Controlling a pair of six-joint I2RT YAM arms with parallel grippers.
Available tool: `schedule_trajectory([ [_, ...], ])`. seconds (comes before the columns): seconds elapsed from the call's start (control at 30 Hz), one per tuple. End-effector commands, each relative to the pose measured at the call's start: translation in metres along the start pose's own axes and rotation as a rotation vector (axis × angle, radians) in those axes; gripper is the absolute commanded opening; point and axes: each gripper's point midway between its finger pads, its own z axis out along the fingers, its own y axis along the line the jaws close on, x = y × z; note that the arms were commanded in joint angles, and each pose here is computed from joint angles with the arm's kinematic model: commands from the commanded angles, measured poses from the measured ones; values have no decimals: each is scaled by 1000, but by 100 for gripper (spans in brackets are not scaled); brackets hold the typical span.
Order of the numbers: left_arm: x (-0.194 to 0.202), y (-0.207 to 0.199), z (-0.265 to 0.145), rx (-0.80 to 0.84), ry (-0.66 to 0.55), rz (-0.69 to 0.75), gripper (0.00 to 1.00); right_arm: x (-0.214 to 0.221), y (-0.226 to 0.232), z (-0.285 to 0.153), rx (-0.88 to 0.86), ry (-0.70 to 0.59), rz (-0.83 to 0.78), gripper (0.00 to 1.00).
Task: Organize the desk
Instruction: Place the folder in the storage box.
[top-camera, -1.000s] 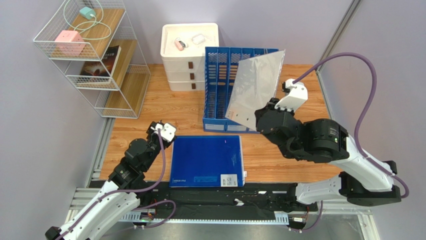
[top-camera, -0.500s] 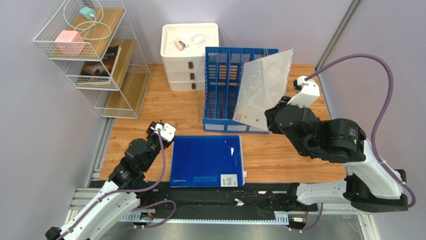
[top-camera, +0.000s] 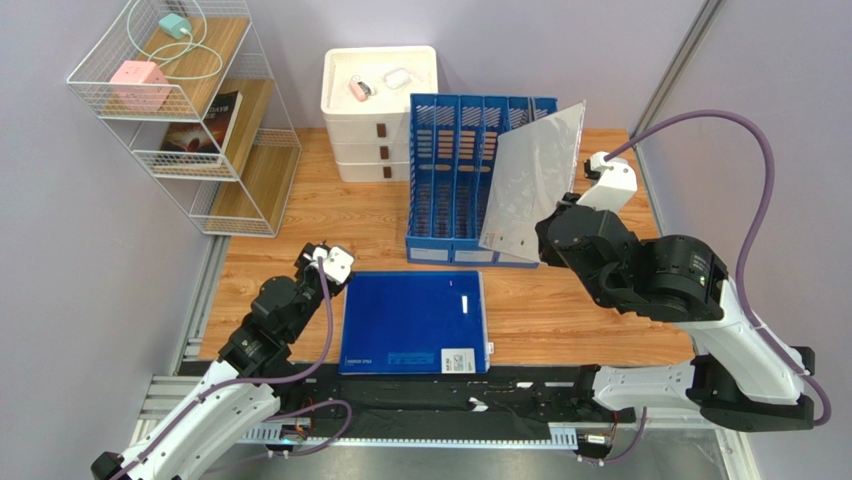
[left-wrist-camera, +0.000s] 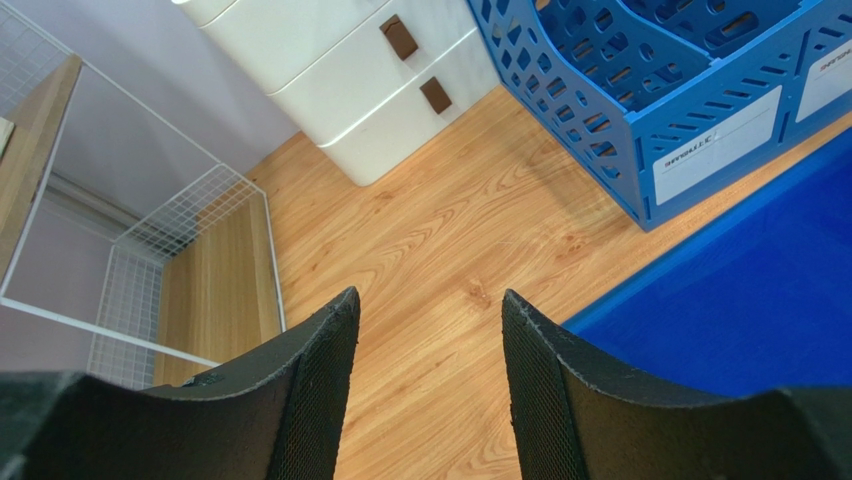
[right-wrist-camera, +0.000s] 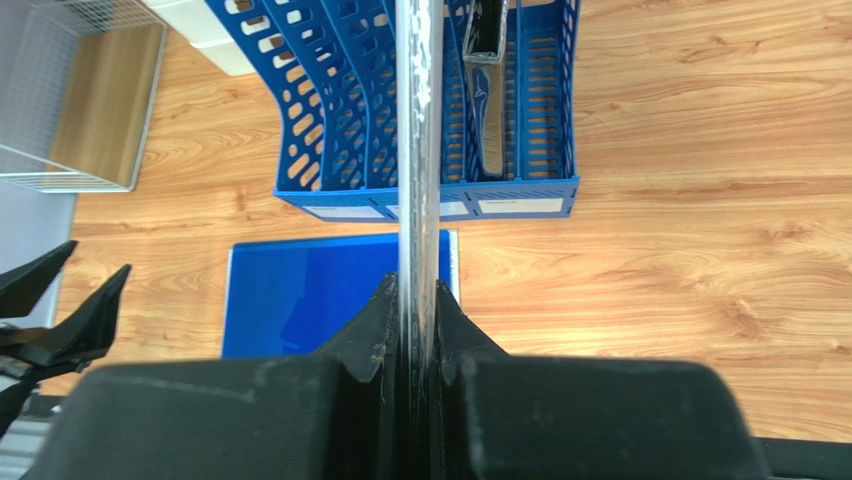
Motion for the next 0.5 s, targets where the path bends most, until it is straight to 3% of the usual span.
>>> schedule_trajectory([
  [0.0,-5,2,0,-11,-25,-23,60,15,-49,-2,183,71,-261,0],
  [0.47,-6,2,-4,-7,-35,-22,60,-10,-20,29,250,90,-379,0],
])
